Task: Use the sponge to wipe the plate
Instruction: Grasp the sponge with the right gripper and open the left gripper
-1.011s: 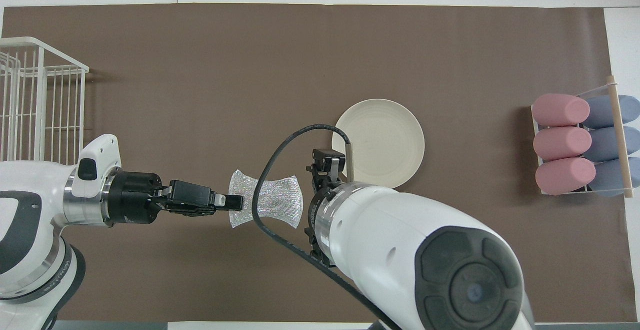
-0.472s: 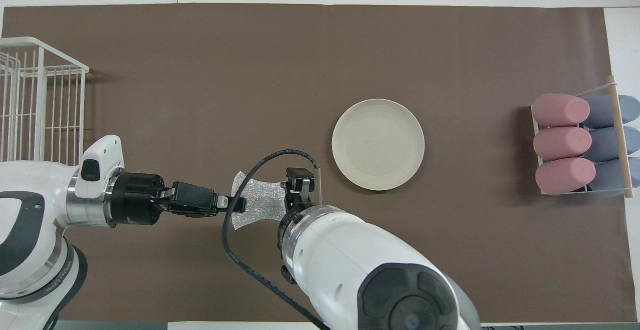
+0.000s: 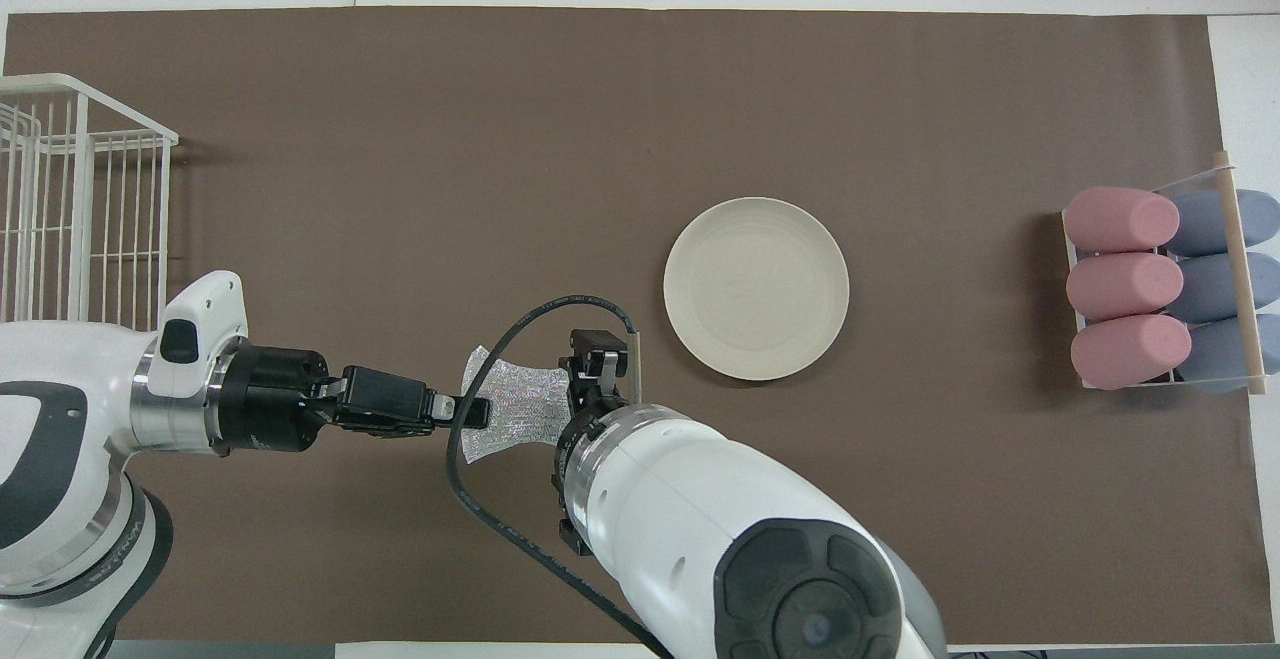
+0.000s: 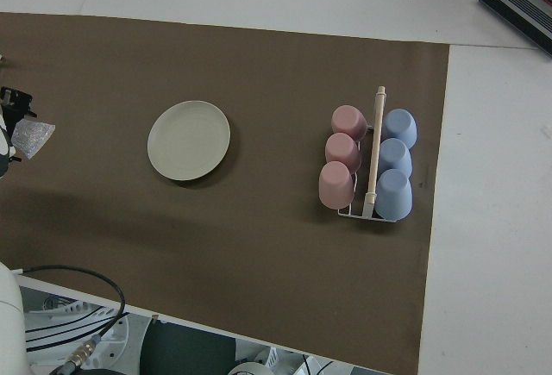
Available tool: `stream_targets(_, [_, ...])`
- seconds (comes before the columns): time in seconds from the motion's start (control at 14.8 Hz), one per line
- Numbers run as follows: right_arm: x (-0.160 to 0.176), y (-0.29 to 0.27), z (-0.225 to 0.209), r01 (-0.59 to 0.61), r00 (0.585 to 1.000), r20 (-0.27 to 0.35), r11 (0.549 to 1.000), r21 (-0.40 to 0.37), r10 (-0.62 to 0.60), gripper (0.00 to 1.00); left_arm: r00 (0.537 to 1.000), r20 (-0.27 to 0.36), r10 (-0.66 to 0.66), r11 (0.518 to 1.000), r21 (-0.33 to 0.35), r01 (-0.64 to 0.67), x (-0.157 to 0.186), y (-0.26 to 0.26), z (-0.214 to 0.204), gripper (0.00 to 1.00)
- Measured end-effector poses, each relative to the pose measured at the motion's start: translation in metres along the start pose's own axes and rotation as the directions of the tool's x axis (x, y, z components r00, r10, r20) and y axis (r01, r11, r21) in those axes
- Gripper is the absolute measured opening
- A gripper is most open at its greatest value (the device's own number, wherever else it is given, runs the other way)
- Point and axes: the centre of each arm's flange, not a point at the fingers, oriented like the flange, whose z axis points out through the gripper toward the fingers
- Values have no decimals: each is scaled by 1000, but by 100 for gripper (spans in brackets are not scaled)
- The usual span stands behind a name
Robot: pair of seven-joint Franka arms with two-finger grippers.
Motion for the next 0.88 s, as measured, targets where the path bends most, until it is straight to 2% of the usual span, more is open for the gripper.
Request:
stream_targets(0.07, [-1, 0, 0, 7, 1000, 2, 1000, 1, -7, 73, 1000, 2, 7, 1000, -1, -7, 0, 0, 0, 4])
stream_targets(0.2, [-2, 1, 0, 21, 1000, 6, 1000, 4, -21, 52, 1000, 4, 22, 1000, -1, -22, 0, 0, 0, 4])
stream_targets(0.4, [-2, 1, -1, 61, 998, 7, 998, 6, -61, 21, 999, 11, 40, 999, -3, -40, -1, 0, 1, 4])
stream_targets(0.47, [-3, 1, -1, 69, 998, 8, 998, 8, -69, 14, 999, 12, 42, 999, -4, -42, -1, 0, 1, 4])
stream_targets(0.88, [-2, 2, 1, 94, 996, 6, 996, 5, -95, 9, 998, 27, 52, 998, 24, -52, -3, -2, 2, 4])
